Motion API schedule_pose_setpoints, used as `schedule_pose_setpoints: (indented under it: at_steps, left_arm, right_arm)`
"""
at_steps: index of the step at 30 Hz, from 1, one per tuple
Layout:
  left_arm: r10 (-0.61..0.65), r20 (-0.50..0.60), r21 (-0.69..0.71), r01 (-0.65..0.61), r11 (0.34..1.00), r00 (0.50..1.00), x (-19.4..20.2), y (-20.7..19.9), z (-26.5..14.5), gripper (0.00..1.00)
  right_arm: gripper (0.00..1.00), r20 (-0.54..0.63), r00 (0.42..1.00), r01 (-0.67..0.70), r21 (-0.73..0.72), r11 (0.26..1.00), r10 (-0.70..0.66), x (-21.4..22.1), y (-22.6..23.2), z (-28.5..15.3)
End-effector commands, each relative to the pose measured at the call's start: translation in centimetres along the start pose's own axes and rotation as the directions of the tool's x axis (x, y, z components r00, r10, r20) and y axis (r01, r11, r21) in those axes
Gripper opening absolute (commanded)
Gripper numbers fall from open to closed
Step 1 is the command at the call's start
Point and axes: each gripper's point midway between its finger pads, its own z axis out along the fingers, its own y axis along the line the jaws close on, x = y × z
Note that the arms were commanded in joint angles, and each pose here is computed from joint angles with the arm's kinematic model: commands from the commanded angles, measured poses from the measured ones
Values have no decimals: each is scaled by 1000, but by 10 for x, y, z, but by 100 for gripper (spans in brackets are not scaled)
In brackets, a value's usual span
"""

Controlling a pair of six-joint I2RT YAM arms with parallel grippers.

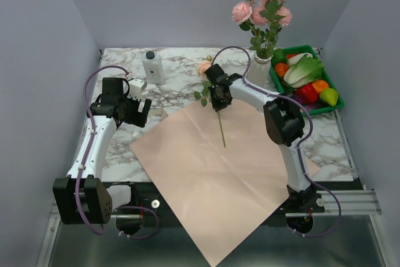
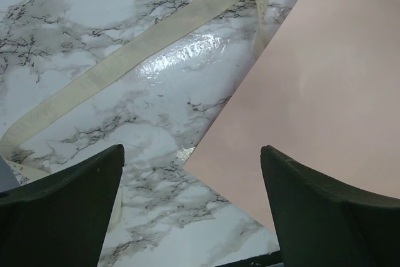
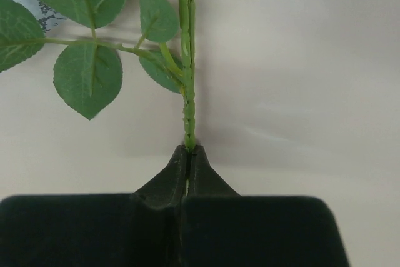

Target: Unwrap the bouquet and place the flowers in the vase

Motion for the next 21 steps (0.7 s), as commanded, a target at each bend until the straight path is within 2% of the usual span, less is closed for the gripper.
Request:
schedule_pose_setpoints:
  at_steps: [1, 3, 4, 7, 10, 12, 14, 15, 17, 18, 20, 21]
  left_arm:
    - [-8, 19, -3, 8, 1000, 1000, -4, 2, -7, 99]
    - [-12, 33, -4, 12, 1000, 999, -8, 2, -11, 99]
    - [-17, 36, 1, 17, 1000, 999, -8, 2, -12, 99]
    - [-34, 34, 9, 33, 999, 999, -10, 1, -15, 99]
    - [-53, 36, 21, 53, 998, 998, -14, -1, -17, 99]
    - [-71, 43, 32, 69, 997, 997, -17, -2, -19, 99]
    - [-83, 49, 44, 81, 996, 995, -20, -4, -20, 99]
    - [-93, 47, 46, 91, 995, 995, -20, -5, -20, 99]
    - [-96, 47, 49, 94, 994, 994, -21, -6, -20, 99]
    - [-98, 46, 49, 96, 994, 994, -21, -6, -20, 99]
    - [-100, 45, 48, 98, 994, 994, -22, -5, -20, 99]
    - [-101, 46, 44, 99, 994, 994, -23, -4, -20, 99]
  right_arm:
    - [1, 79, 997, -2, -71, 997, 8, -18, 12, -30]
    - [1, 141, 990, 2, -100, 995, 12, -27, 15, -44]
    - [1, 210, 978, 18, -125, 992, 9, -41, 17, -69]
    - [1, 336, 942, 72, -173, 982, -10, -60, 23, -105]
    - [1, 517, 855, 176, -205, 963, -46, -86, 30, -168]
    - [1, 653, 756, 232, -224, 946, -31, -107, 32, -227]
    - [1, 736, 674, 309, -207, 928, -60, -116, 34, -264]
    - [1, 797, 602, 333, -201, 921, -44, -123, 33, -300]
    - [1, 856, 513, 339, -142, 930, -56, -134, 22, -339]
    - [1, 897, 440, 330, -121, 936, -39, -139, 15, -371]
    - [1, 943, 325, 291, -29, 956, -70, -148, -4, -405]
    - [1, 976, 213, 265, -5, 964, -53, -155, -11, -430]
